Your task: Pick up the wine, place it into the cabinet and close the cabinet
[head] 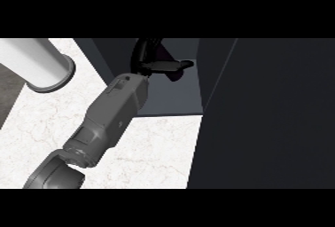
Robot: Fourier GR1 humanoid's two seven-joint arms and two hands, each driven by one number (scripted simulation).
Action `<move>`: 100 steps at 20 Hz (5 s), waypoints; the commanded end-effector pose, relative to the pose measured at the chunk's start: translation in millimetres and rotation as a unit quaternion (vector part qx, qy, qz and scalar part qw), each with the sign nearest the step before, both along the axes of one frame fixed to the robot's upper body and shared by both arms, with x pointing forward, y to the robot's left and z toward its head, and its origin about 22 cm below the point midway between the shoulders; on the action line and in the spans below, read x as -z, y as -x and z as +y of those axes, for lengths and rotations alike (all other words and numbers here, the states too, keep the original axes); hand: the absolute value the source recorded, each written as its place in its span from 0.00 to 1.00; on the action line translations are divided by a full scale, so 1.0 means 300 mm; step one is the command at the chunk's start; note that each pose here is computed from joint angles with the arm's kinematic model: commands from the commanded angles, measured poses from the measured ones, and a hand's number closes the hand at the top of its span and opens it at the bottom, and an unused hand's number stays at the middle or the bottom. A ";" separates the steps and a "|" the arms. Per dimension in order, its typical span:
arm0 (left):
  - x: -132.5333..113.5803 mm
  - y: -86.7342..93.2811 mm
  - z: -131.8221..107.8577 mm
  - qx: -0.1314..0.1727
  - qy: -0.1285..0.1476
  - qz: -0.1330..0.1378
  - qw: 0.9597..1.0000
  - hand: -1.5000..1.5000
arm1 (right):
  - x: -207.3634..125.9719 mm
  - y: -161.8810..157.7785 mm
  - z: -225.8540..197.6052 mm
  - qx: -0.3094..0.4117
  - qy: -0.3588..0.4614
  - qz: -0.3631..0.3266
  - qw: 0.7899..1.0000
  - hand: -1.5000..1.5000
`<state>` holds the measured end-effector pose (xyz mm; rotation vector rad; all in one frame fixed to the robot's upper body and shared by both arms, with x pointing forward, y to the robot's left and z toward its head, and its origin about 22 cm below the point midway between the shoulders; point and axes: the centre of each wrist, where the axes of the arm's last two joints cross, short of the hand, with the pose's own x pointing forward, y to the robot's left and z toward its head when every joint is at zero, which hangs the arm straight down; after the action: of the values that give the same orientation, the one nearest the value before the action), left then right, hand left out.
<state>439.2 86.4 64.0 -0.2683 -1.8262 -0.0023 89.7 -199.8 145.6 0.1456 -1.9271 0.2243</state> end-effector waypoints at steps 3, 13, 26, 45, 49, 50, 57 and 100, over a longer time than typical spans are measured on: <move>0.027 0.028 0.001 0.038 0.034 0.004 0.999 0.00 | -0.142 0.097 -0.019 -0.009 -0.043 -0.009 0.999 0.00; 0.134 0.177 -0.004 0.085 0.082 0.027 0.993 0.00 | -0.095 0.076 -0.022 -0.011 -0.029 0.002 1.000 0.00; 0.240 0.455 0.090 0.075 0.100 0.036 0.991 0.00 | -0.159 0.113 -0.040 -0.005 -0.027 -0.006 1.000 0.00; 0.263 0.719 0.393 0.038 0.115 0.005 0.993 0.00 | -0.116 0.098 -0.021 -0.187 0.057 0.044 0.980 0.00; 0.188 0.701 0.530 0.029 0.101 0.002 0.994 0.00 | -0.132 0.108 -0.010 -0.243 0.069 0.031 0.967 1.00; 0.245 0.740 0.572 0.017 0.097 0.001 0.995 0.00 | -0.123 0.117 -0.005 -0.256 0.065 0.035 0.964 1.00; 0.177 0.748 0.704 0.012 0.097 -0.010 0.995 0.00 | -0.120 0.120 0.025 -0.252 0.053 0.028 0.966 1.00; 0.065 0.727 1.033 0.009 0.086 -0.017 0.996 0.00 | -0.327 -0.477 0.661 -0.250 0.055 0.024 0.966 1.00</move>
<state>220.9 388.1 33.2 -0.4089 -1.8486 0.1401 205.0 -26.1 227.2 0.5669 -1.8095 0.6767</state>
